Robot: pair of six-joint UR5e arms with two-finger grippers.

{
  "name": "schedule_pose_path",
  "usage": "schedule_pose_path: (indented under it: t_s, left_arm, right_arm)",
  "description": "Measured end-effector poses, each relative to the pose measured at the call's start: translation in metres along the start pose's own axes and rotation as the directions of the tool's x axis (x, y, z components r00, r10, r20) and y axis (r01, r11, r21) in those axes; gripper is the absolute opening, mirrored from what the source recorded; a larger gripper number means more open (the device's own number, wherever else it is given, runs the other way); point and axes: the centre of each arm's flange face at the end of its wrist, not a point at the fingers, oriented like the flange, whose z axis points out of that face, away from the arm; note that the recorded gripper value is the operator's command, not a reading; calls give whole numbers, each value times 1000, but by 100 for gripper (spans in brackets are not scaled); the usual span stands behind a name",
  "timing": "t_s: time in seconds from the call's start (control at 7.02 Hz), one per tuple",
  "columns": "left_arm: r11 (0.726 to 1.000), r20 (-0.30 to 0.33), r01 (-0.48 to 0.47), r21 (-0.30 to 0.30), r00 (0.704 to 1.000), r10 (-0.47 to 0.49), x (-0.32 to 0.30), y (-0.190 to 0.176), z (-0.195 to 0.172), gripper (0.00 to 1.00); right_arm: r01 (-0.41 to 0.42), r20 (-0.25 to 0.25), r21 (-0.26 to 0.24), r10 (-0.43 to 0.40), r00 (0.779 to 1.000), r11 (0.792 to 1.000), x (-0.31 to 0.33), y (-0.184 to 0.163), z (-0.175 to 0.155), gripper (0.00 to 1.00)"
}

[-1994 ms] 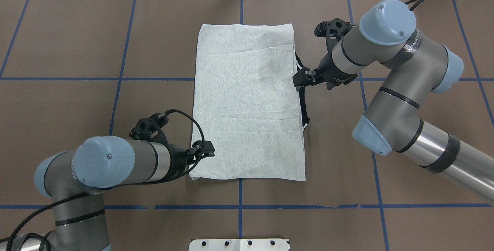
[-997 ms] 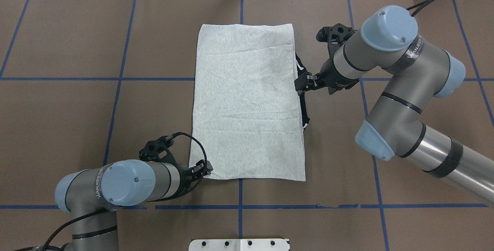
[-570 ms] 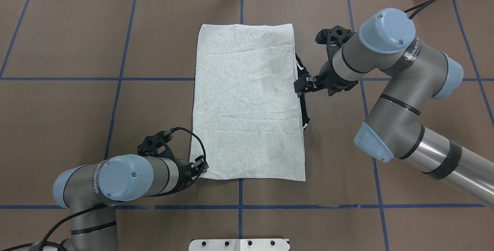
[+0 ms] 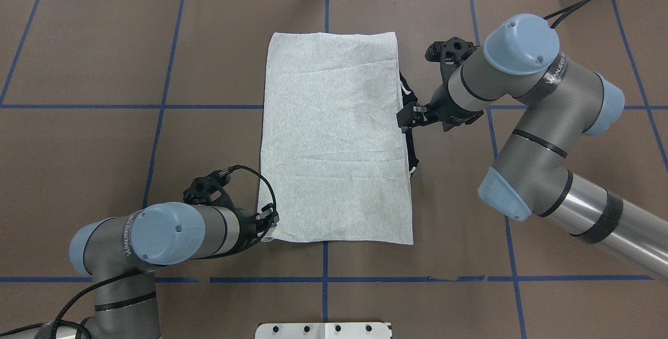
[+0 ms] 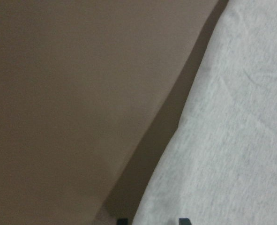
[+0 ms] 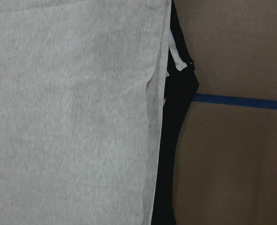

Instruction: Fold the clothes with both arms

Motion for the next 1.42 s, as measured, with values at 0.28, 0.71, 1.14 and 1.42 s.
schedule_pose_path:
  t_s: [0.28,0.71,1.14,1.42]
  left_arm:
    - [1000,-4,-2,-7,1000,2,4,4,0,44]
    - [1000,-6,-4,-12,1000,4,6,7,0,30]
    - [1000,-10,-3,-12,1000,3,6,6,-3,30]
    - [1000,-10,-2,-12,1000,2,7,6,-5,30]
  right_arm:
    - [1,0,-1,-1,1000,1000,0,1,1,100]
    - [1,0,-2,-1,1000,1000,-1,1,1,100]
    - [0,1,-2,0,1000,1000,-2,2,1,100]
    - [-2,2,-3,2,1000,1000,-2,2,1,100]
